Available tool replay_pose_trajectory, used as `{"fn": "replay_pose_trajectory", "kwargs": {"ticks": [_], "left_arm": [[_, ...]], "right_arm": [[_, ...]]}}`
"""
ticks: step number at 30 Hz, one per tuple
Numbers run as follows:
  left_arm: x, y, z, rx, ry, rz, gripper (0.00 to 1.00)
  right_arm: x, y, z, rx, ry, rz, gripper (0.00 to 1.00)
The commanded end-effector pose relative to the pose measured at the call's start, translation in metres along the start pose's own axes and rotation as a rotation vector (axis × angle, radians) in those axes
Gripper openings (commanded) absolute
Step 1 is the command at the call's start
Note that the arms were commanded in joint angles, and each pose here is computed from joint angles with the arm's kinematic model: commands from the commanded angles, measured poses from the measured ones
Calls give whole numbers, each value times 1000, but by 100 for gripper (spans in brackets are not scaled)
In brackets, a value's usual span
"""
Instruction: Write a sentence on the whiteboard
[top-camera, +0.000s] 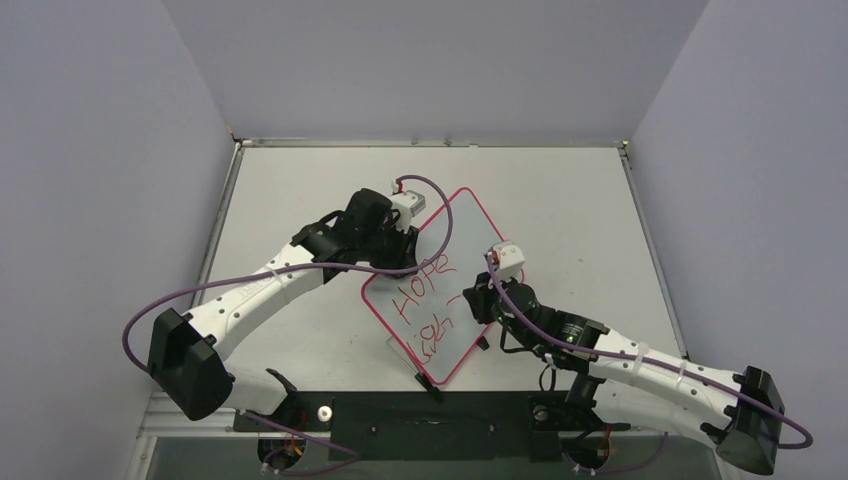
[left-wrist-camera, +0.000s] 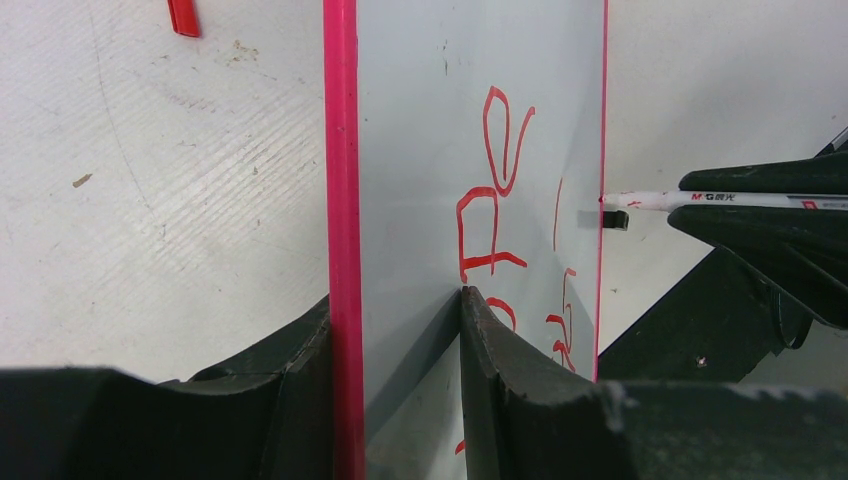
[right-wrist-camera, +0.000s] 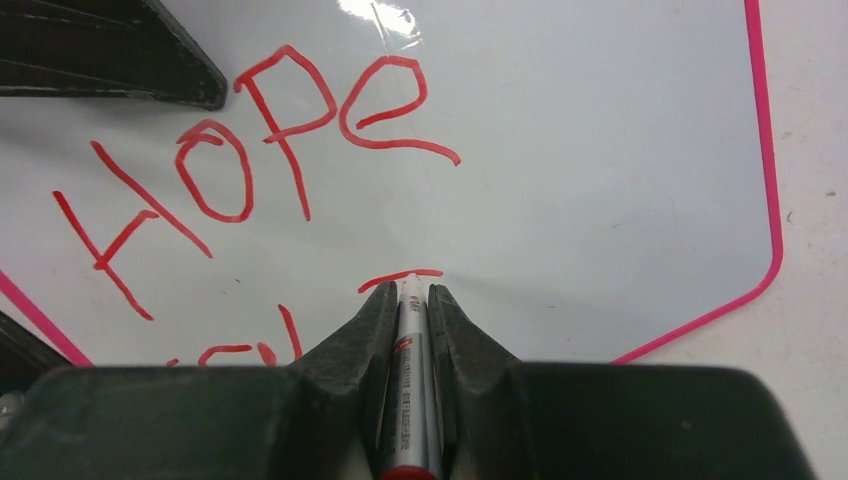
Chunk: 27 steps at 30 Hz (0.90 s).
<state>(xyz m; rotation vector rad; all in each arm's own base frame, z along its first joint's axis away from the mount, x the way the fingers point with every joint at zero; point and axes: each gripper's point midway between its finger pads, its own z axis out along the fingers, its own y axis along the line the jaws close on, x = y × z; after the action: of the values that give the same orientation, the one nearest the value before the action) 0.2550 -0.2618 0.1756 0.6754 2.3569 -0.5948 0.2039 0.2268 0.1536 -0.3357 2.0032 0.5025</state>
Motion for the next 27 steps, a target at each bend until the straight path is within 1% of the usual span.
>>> {"fn": "replay_pose_trajectory", "kwargs": {"ticks": [1, 7, 11, 23, 27], "left_arm": [[38, 51, 1, -229, 150, 172, 0], [38, 51, 2, -231, 151, 170, 0], [38, 51, 1, -231, 150, 172, 0], [38, 51, 1, -231, 150, 173, 0], [39, 51, 2, -230, 154, 173, 0]], "right_arm": [[-31, 18, -4, -66, -63, 17, 0], [-46, 28, 9, -60, -79, 16, 0], [-48, 31, 15, -52, -76, 11, 0], [-36, 28, 27, -29, -51, 8, 0], [-26, 25, 29, -21, -29, 1, 0]]}}
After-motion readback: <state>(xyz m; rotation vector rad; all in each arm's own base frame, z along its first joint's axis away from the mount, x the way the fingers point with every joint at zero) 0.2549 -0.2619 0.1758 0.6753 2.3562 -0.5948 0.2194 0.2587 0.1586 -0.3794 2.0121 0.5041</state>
